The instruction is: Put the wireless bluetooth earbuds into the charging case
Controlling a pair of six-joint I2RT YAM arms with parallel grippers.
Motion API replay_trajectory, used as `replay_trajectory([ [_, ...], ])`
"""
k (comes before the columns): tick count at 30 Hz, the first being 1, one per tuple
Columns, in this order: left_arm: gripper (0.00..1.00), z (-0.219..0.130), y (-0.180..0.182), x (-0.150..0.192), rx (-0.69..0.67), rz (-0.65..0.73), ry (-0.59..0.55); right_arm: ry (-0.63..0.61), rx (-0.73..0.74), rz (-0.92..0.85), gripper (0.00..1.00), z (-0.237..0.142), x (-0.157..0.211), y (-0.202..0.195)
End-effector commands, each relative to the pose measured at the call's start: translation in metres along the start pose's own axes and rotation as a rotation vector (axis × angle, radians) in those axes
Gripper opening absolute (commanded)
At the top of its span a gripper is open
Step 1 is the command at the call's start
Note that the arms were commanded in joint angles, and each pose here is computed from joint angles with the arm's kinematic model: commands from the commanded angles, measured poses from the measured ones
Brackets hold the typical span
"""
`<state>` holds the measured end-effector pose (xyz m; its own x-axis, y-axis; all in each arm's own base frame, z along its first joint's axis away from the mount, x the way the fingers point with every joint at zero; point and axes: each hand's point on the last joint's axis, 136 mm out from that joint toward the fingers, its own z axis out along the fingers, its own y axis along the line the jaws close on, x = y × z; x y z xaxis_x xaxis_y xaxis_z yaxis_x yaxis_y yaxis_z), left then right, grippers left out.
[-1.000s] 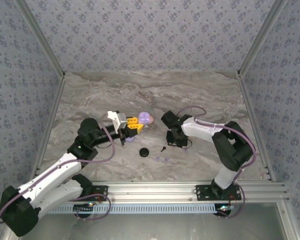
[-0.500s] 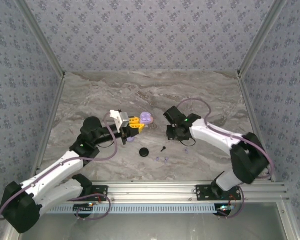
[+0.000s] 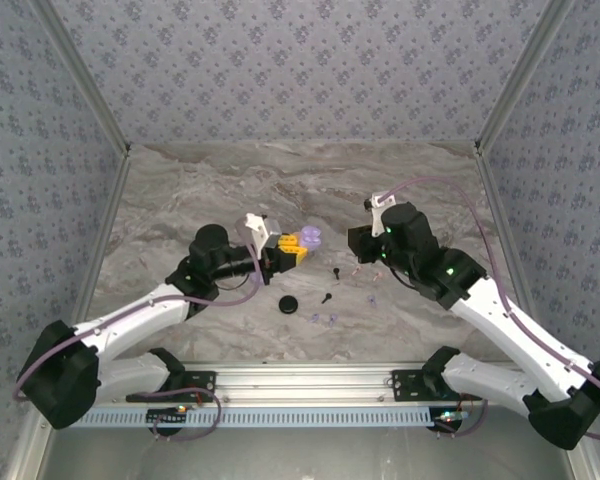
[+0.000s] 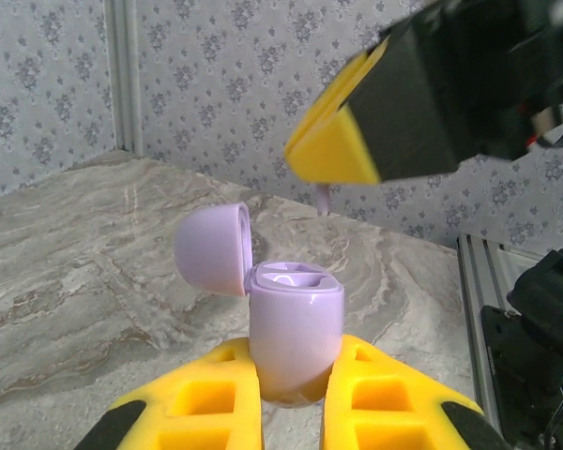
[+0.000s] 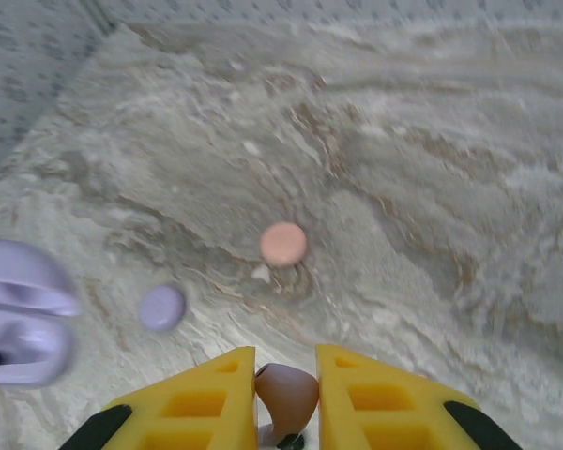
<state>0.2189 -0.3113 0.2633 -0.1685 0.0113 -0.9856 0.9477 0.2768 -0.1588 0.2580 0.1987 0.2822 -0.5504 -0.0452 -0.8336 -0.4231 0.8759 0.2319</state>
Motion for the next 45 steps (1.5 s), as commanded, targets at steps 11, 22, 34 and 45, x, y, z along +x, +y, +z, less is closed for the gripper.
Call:
replay_trajectory([
  [11,0.05,0.016,-0.018,-0.028,0.091,0.049,-0.073,-0.142,-0.199,-0.169,0.22,-0.011,-0.041,0.068],
  [22,0.05,0.015,-0.021,-0.032,0.099,0.046,-0.087,-0.117,-0.203,-0.176,0.22,0.002,-0.031,0.077],
  [34,0.05,0.013,-0.020,-0.031,0.091,0.042,-0.087,-0.091,-0.183,-0.185,0.22,0.003,-0.020,0.071],
  [45,0.05,0.015,-0.019,-0.031,0.087,0.046,-0.085,-0.062,-0.171,-0.205,0.22,0.004,-0.012,0.068],
])
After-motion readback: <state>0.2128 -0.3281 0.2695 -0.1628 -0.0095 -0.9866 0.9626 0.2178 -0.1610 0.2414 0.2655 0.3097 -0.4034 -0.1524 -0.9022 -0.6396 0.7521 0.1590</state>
